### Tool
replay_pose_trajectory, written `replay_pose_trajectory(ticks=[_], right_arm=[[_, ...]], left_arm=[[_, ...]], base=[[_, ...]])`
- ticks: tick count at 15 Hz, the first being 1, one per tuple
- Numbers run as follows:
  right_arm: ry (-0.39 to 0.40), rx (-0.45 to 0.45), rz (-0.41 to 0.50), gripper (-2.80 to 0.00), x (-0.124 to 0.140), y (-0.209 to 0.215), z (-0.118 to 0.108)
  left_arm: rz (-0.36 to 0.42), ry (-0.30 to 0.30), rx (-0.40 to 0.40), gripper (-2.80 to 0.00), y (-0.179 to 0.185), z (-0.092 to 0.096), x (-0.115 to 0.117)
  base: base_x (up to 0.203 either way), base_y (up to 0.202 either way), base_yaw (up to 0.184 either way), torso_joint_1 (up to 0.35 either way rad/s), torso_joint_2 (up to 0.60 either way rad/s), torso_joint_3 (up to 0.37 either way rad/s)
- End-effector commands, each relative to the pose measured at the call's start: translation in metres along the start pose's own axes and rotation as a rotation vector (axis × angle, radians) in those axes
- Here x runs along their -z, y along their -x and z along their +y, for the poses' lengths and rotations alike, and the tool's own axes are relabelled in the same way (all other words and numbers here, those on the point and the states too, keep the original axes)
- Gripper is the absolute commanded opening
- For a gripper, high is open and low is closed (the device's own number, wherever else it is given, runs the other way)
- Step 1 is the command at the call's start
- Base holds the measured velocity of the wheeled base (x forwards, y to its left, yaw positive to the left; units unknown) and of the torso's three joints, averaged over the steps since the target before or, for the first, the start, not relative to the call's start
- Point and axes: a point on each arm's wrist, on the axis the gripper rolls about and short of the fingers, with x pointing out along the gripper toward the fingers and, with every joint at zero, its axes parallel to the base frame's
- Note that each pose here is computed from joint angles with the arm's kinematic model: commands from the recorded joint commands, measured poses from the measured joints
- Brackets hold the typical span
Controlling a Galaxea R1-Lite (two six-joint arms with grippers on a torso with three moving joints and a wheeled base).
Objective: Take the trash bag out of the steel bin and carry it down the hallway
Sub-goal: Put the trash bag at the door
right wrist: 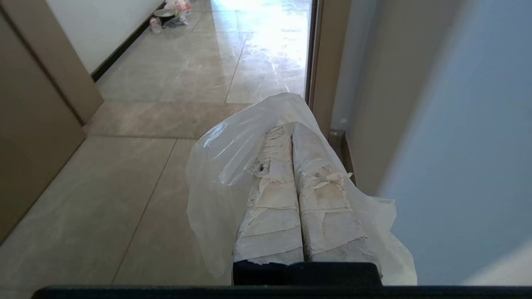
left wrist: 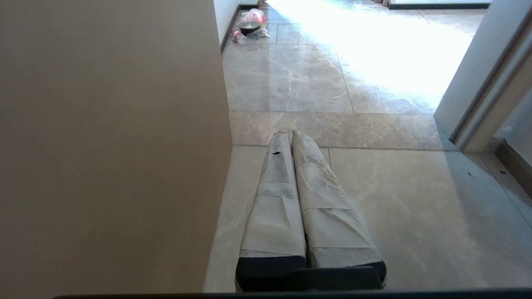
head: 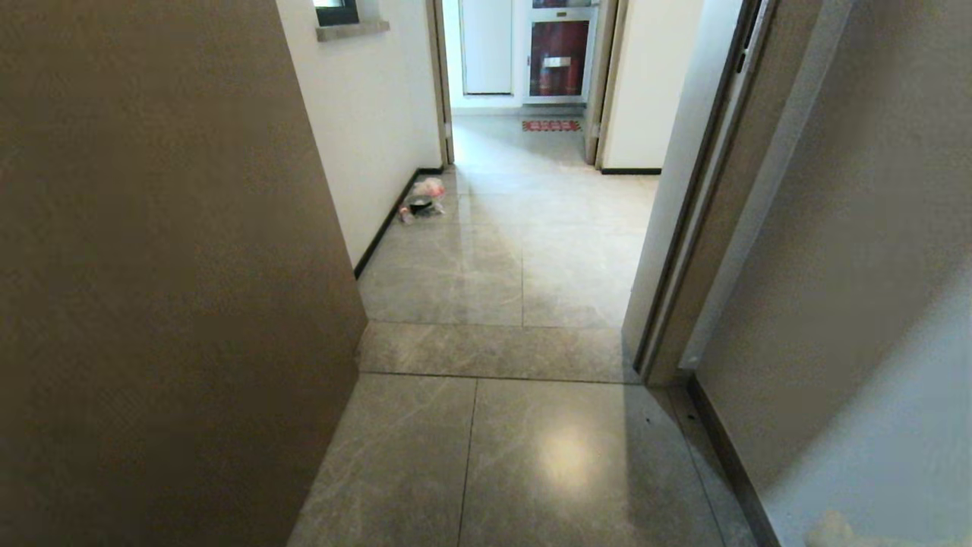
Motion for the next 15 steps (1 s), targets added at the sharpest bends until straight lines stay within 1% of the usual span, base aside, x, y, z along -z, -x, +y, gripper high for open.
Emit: replay_pose_trajectory(ticks=[1,15], right_arm=[[0.0,-0.001,-0.001,-2.8,0.0,0.0,0.0],[0.0,-0.001,-0.001,-2.8,0.0,0.0,0.0]], left_arm=[[-0.001,0.001,-0.001,-2.8,0.0,0.0,-0.0001],[-0.001,0.0,0.001,-2.8,0.0,0.0,-0.0001]], base=[[0.195,0.0,-0.001,0.002,0.0,0.007],[0.192,0.0,0.0,0.002,0.0,0.003]])
